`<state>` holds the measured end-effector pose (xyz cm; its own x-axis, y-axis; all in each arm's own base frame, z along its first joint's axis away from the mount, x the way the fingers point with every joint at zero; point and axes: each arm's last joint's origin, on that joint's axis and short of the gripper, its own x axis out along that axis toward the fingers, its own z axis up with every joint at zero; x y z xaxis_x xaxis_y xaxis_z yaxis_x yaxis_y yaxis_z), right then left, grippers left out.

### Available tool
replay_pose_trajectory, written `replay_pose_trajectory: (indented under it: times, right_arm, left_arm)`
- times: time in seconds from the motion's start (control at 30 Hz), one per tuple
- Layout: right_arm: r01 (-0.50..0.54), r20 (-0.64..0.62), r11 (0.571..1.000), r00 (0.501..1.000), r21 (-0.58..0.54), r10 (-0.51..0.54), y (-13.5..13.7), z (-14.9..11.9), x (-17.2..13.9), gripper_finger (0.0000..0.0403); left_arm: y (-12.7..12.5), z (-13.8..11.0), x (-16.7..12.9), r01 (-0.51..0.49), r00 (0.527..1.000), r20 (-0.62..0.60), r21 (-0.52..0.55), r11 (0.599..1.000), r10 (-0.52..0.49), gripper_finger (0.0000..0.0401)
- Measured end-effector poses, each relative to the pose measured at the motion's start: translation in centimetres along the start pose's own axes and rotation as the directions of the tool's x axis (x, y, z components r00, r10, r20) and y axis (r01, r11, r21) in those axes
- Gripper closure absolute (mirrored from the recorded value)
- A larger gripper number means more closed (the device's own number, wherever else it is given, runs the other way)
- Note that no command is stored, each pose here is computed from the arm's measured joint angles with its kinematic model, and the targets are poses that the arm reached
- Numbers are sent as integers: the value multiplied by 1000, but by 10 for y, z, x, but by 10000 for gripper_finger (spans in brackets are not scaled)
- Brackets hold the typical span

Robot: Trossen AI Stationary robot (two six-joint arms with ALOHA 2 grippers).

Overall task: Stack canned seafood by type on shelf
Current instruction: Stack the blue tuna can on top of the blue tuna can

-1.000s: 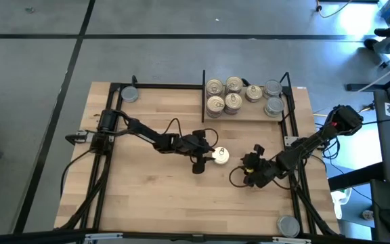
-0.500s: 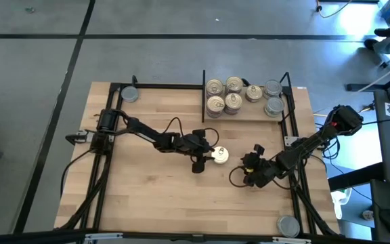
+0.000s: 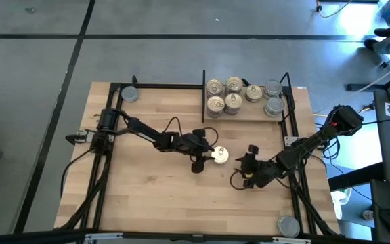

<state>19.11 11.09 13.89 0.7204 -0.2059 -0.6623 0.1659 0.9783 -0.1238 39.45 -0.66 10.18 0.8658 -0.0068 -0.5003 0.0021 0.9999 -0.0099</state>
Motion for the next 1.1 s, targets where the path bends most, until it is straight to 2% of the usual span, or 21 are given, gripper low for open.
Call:
replay_pose_trajectory:
  times: [0.17, 0.27, 0.43, 0.53, 0.7, 0.9, 0.97, 1.1]
  right_arm:
    - [47, 50, 996, 998, -79, -43, 0, 3, 0, 149]
    - [78, 64, 990, 995, -121, -71, -1, 4, 0, 126]
    - [100, 92, 969, 992, -227, -81, -1, 6, 2, 116]
    - [111, 105, 937, 991, -331, -80, -1, 9, 7, 119]
    - [150, 127, 818, 987, -556, -95, -2, 13, 18, 120]
    - [140, 92, 628, 990, -765, -109, -8, 12, 28, 120]
    - [149, 101, 589, 988, -794, -114, -9, 13, 31, 120]
    - [162, 118, 538, 986, -827, -116, -12, 18, 34, 120]
  left_arm:
    - [3, -15, -9, 2, 996, 95, -40, 999, 1, 225]
    - [3, -18, -11, 2, 995, 102, -42, 999, 2, 225]
    - [4, -18, -11, 1, 995, 98, -35, 999, 3, 225]
    - [4, -18, -11, 0, 995, 98, -33, 999, 3, 225]
    - [4, -18, -11, -1, 995, 98, -31, 1000, 4, 225]
    - [4, -18, -11, -2, 995, 100, -32, 999, 5, 225]
    - [4, -18, -11, -2, 995, 100, -32, 999, 5, 225]
    - [4, -18, -11, -2, 995, 101, -33, 999, 5, 225]
